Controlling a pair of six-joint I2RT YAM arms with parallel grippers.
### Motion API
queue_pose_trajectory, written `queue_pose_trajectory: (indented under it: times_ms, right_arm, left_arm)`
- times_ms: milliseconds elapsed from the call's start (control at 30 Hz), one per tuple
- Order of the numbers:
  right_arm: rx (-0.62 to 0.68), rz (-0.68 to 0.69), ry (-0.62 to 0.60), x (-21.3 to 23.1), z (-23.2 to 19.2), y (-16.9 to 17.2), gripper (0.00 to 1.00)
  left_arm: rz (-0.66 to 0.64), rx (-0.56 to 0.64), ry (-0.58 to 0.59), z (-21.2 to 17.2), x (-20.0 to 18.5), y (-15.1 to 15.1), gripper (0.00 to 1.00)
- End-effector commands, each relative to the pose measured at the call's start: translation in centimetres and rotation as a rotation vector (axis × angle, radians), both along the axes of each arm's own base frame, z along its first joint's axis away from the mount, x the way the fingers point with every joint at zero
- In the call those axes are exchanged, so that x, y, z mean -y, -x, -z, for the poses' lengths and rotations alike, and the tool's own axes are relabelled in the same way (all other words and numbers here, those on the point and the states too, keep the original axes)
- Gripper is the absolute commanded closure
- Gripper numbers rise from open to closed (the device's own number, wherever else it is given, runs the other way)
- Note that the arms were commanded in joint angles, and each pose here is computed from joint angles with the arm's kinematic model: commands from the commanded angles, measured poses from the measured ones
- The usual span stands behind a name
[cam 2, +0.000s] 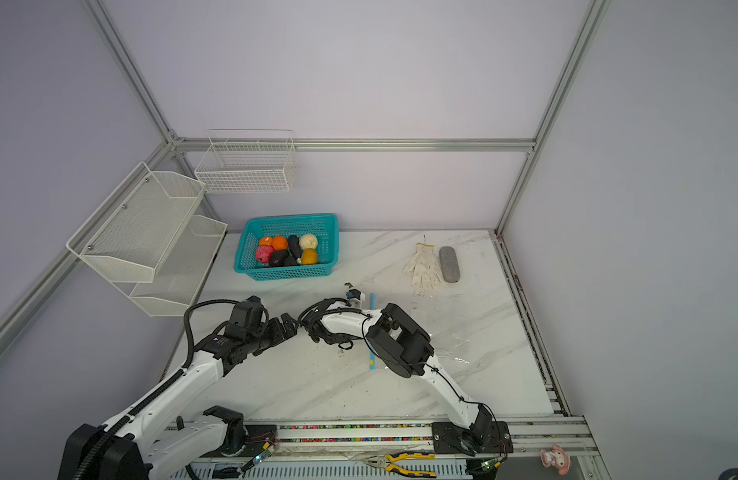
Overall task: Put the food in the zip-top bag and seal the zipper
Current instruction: 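Reach the right gripper across to the blue zipper end nearest the robot, then pinch the blue zipper edge with the right gripper and lift it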
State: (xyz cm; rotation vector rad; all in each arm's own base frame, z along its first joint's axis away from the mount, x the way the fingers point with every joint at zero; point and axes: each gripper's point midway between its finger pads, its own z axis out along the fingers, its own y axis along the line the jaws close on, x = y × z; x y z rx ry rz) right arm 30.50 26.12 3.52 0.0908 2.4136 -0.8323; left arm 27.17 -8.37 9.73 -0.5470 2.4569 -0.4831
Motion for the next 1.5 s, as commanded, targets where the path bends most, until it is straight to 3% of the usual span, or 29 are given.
queue_pose_trajectory:
  times_ms: [0, 167, 433, 633, 1067, 1467]
  right_arm:
    - [0.006, 0.033, 0.024, 1.0, 0.7, 0.8, 0.61]
    - [0.016, 0.044, 0.016, 1.2, 0.6, 0.9, 0.73]
    - [0.058, 0.052, -0.027, 1.6, -0.8, 1.1, 0.83]
    - [0.087, 0.054, -0.067, 1.7, -1.9, 1.0, 0.99]
    - [0.102, 0.020, -0.239, 1.5, -4.0, 1.4, 1.00]
    - [0.104, -0.101, -0.630, -0.4, -6.3, 0.8, 1.00]
  left_arm:
    - [0.003, -0.012, 0.001, 1.1, -0.2, 0.5, 0.00]
    - [0.005, -0.013, -0.002, 1.2, -0.2, 0.5, 0.00]
    - [0.006, -0.006, -0.002, 1.1, -0.2, 0.5, 0.00]
    - [0.013, -0.002, -0.003, 1.0, -0.1, 0.3, 0.00]
    - [0.035, 0.010, 0.011, 0.5, 0.4, 0.1, 0.00]
    - [0.134, 0.062, 0.114, -1.4, 3.3, -1.5, 0.00]
